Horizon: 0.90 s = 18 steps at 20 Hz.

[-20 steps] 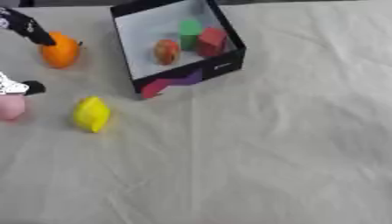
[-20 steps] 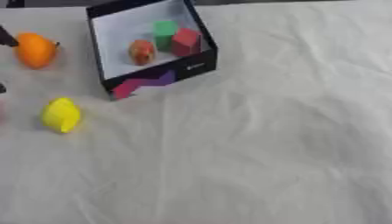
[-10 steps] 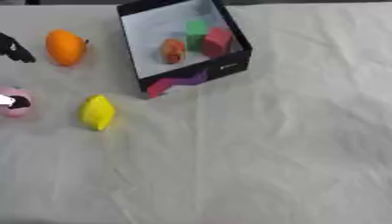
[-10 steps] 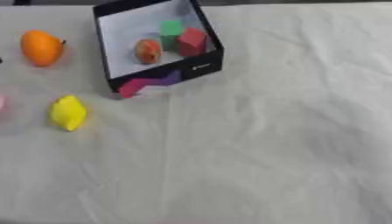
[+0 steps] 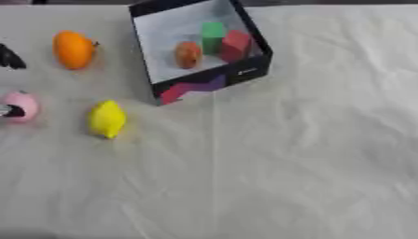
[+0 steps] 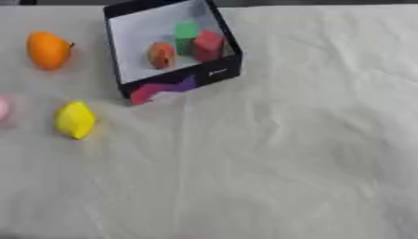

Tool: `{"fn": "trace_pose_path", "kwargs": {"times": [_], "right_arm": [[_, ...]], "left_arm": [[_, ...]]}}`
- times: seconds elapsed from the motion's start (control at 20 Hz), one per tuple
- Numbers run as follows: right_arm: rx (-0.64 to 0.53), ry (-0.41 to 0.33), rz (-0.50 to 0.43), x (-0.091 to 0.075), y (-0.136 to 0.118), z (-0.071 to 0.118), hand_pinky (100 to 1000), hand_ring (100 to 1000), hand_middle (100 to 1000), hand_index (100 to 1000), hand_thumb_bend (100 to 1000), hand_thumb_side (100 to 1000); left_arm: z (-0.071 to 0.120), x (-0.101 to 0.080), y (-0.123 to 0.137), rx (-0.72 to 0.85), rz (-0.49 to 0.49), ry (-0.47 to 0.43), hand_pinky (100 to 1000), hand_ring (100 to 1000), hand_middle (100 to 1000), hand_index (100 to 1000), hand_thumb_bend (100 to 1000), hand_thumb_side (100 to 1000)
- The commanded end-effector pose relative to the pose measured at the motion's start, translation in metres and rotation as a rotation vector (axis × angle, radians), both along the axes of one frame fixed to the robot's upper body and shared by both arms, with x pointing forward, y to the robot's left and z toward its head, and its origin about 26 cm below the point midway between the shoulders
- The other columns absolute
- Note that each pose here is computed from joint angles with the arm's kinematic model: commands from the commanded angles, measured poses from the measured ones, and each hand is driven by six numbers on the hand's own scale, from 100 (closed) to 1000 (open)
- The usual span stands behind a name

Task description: Pick up objects on the table and place them in the box.

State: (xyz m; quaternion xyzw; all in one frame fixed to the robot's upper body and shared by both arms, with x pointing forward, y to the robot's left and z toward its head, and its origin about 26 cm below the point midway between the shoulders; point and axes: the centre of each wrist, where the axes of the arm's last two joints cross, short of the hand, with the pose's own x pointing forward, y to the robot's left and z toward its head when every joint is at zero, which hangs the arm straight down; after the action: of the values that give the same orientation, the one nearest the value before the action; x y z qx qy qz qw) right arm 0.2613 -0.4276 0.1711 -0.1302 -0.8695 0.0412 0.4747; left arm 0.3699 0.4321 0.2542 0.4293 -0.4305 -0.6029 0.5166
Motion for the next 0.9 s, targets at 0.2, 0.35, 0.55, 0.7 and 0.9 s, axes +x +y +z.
{"fn": "trace_pose_path", "kwargs": {"times": [0.2, 0.35, 0.55, 0.7, 0.9], "right_arm": [[-0.034, -0.012, -0.013, -0.001, -0.005, 0.009, 826, 785, 662, 902, 100, 674], [-0.032, -0.012, -0.014, -0.001, -0.004, 0.009, 826, 784, 661, 902, 100, 674], [-0.030, -0.009, -0.014, -0.001, -0.004, 0.008, 826, 784, 660, 902, 100, 677], [-0.031, -0.010, -0.018, -0.001, -0.004, 0.008, 825, 784, 660, 902, 100, 675], [-0.032, -0.007, -0.019, -0.001, -0.004, 0.008, 825, 784, 660, 902, 100, 676]], "left_arm": [[-0.009, 0.006, 0.021, 0.020, 0.100, -0.003, 789, 743, 668, 767, 615, 238], [-0.015, 0.009, 0.023, 0.004, 0.109, 0.010, 780, 736, 663, 762, 591, 238], [-0.023, 0.013, 0.024, -0.021, 0.122, 0.009, 750, 697, 628, 719, 475, 226], [-0.024, 0.013, 0.022, -0.019, 0.112, 0.025, 724, 660, 590, 673, 401, 221], [-0.015, 0.013, 0.016, -0.014, 0.075, 0.018, 705, 627, 547, 596, 298, 205]]}}
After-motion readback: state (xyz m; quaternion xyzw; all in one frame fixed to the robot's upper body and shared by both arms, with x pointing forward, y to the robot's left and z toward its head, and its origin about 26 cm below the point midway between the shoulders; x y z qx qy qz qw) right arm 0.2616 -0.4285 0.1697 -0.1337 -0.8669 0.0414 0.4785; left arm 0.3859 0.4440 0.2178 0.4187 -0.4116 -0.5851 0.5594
